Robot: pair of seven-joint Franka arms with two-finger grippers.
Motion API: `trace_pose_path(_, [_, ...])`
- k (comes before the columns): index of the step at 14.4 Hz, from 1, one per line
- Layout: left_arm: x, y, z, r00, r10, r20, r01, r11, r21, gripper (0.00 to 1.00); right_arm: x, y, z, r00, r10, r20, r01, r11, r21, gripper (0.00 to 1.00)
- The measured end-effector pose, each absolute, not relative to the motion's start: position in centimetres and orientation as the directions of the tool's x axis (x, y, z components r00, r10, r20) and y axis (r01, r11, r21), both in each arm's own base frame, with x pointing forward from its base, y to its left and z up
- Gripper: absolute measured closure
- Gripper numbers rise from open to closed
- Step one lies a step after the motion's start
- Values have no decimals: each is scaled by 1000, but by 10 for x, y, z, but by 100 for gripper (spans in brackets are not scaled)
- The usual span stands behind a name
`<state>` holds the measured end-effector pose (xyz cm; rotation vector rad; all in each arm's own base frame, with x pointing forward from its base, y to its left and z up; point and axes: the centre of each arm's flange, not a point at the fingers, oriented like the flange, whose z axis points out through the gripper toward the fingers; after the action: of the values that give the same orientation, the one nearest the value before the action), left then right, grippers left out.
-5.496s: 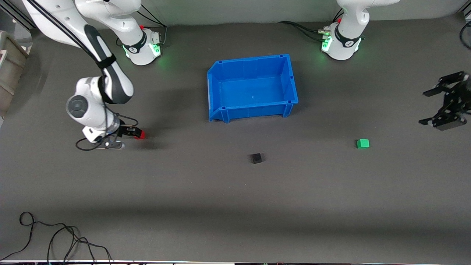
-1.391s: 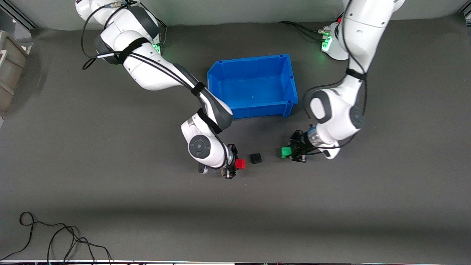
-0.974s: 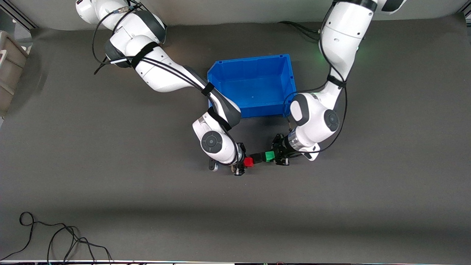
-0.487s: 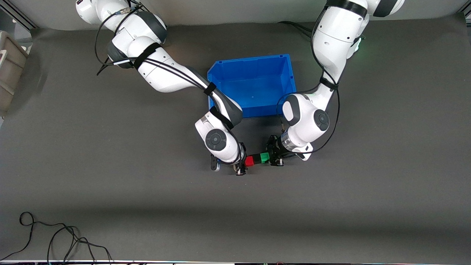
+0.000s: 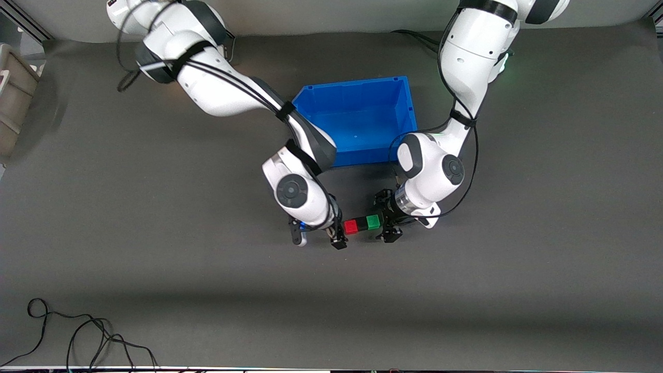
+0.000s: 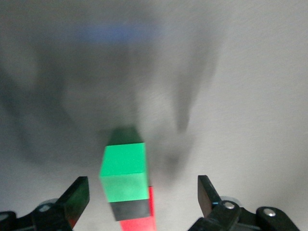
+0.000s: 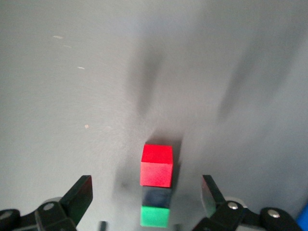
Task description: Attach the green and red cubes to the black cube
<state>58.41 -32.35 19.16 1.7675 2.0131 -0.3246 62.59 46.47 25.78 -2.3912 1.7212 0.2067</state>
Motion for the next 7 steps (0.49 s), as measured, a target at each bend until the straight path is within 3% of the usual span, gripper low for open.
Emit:
trace_pose_path(4, [631,-231,244,33,911,-412,997,0,81,0,627,385,322,522,-837,-163,-853,-509,-119,0])
trace_pose_path(7, [642,-133,296,261,882,-392,964,-254,71,0,608,324,368,685,-722,-103,-728,-670,-145,0])
